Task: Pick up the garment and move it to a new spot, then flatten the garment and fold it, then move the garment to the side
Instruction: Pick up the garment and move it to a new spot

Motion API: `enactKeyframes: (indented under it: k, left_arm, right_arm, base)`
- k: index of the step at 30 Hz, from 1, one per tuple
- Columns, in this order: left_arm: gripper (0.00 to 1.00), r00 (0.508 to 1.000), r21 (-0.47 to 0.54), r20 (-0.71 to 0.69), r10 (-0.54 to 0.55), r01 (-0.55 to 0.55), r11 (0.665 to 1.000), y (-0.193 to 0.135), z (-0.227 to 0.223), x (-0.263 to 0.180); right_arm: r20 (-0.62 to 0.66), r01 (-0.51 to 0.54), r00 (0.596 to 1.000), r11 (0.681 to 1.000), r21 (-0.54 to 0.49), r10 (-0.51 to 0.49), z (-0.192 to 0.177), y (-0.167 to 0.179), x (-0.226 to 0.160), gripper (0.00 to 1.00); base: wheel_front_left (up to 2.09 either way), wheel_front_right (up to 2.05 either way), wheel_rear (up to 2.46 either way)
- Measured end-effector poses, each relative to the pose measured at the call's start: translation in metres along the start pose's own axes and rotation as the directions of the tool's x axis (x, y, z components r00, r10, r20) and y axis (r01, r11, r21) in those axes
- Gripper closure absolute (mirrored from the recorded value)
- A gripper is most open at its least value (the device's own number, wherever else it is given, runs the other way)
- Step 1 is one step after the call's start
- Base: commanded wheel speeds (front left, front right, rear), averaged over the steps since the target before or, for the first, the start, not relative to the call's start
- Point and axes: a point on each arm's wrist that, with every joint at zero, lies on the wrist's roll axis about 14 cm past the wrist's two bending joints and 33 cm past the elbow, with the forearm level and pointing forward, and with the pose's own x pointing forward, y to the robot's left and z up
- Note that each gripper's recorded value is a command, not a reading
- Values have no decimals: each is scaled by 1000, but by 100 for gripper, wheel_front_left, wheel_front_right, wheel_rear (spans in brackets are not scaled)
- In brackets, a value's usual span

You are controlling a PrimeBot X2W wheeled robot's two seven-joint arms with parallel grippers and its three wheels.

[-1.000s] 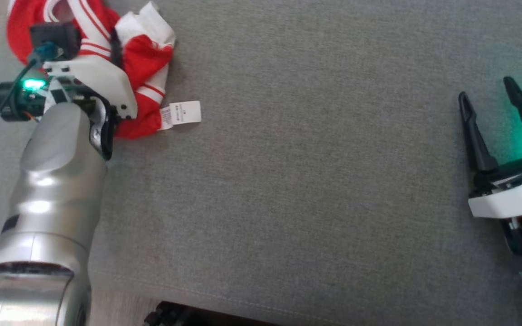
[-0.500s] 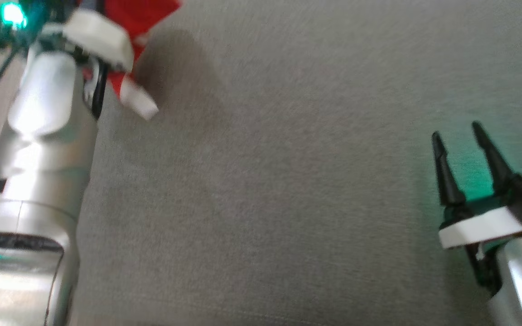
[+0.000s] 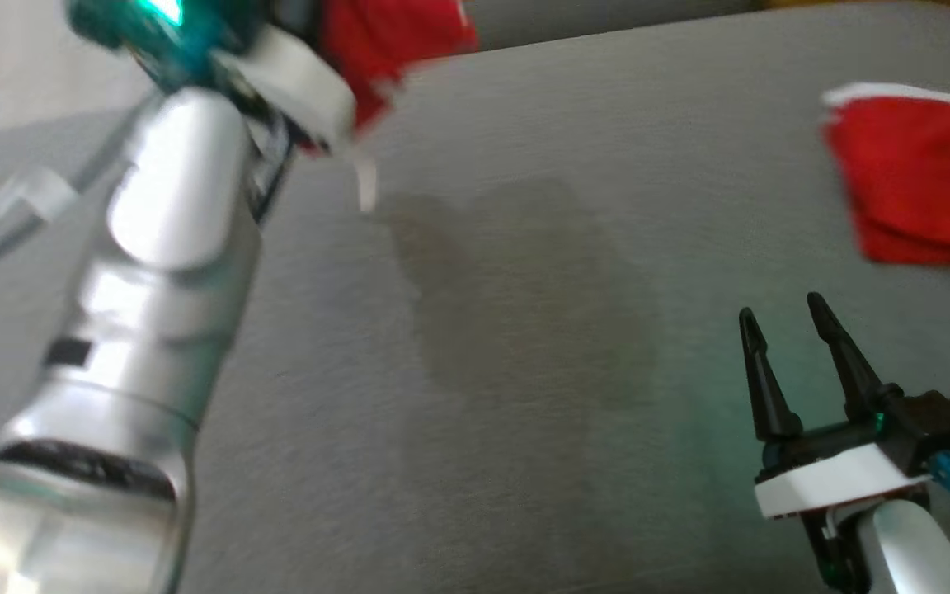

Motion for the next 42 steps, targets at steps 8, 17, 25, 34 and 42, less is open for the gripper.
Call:
enactKeyframes:
  k: [8,17,25,34,42]
  left_arm:
    - [100,925,-129,-142,-352,335,933,-159,-82,-10]
    - [0,883,-335,-236,-406,319,887,-217,-153,-61]
    - [0,965,-392,-229,-129,29,920,-170,-134,-123]
    - [0,930,-332,-294,221,-317,888,-90,-121,-220]
    - [0,845,-256,-259,467,-527,811,-42,-91,-293]
  right_arm:
    - [8,170,985,985,36,-170,5,-31,-44,0]
    - [-44,264,964,962,66,-262,-9,-45,-59,0]
    - [-81,249,967,965,83,-243,-24,-39,-65,0]
    - [-72,119,991,989,88,-113,-26,-7,-45,0]
    - [-22,-50,998,993,110,53,-12,45,-19,0]
  base:
    - [0,0,0]
    - [0,0,0]
    - [0,0,0]
    - [0,0,0]
    - [0,0,0]
